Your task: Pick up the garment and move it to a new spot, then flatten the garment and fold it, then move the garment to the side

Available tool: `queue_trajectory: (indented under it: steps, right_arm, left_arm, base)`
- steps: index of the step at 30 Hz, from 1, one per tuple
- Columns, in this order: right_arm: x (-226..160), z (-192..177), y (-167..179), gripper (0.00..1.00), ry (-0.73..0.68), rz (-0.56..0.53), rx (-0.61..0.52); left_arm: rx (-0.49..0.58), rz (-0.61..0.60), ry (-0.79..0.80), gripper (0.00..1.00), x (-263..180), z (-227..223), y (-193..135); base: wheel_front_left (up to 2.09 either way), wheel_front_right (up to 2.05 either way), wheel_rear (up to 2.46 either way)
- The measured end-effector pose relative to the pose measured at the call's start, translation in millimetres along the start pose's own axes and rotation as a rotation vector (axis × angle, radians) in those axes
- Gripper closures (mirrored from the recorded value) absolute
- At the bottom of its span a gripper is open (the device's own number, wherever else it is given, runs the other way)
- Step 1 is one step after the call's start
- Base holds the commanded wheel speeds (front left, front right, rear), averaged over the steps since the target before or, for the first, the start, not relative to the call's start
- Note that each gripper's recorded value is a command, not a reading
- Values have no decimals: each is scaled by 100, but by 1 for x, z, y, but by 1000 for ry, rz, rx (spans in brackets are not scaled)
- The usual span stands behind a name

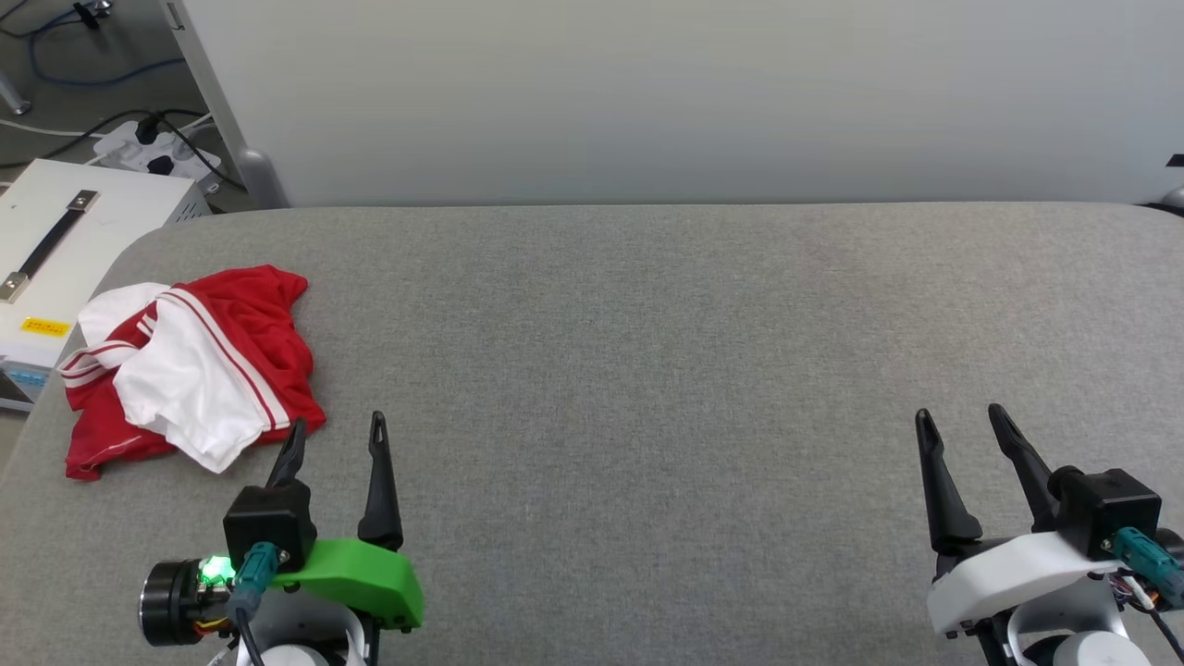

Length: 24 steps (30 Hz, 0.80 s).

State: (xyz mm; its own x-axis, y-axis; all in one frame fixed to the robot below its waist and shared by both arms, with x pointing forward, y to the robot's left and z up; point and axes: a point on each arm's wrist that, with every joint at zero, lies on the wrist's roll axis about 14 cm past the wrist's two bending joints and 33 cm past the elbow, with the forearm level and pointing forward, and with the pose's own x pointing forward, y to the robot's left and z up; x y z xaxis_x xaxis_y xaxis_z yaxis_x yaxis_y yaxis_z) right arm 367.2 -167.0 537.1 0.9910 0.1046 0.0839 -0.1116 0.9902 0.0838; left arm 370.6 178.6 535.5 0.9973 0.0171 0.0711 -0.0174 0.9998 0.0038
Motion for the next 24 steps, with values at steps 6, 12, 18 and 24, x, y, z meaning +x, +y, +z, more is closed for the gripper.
queue_trajectory:
  steps: [6,12,18,24]
  right_arm:
    - [-2,-1,0,0,-7,-2,11]
    - [-2,0,0,0,-17,-2,22]
    - [-3,2,0,0,-32,-1,31]
    - [-5,1,-1,0,-34,-6,38]
  left_arm:
    - [-2,0,-12,0,0,1,0]
    - [-6,4,-22,0,-1,2,0]
    - [-10,11,-33,0,-2,3,1]
    - [-16,19,-40,0,-3,4,2]
  base:
    - [0,0,0]
    - [0,0,0]
    - [0,0,0]
    - [0,0,0]
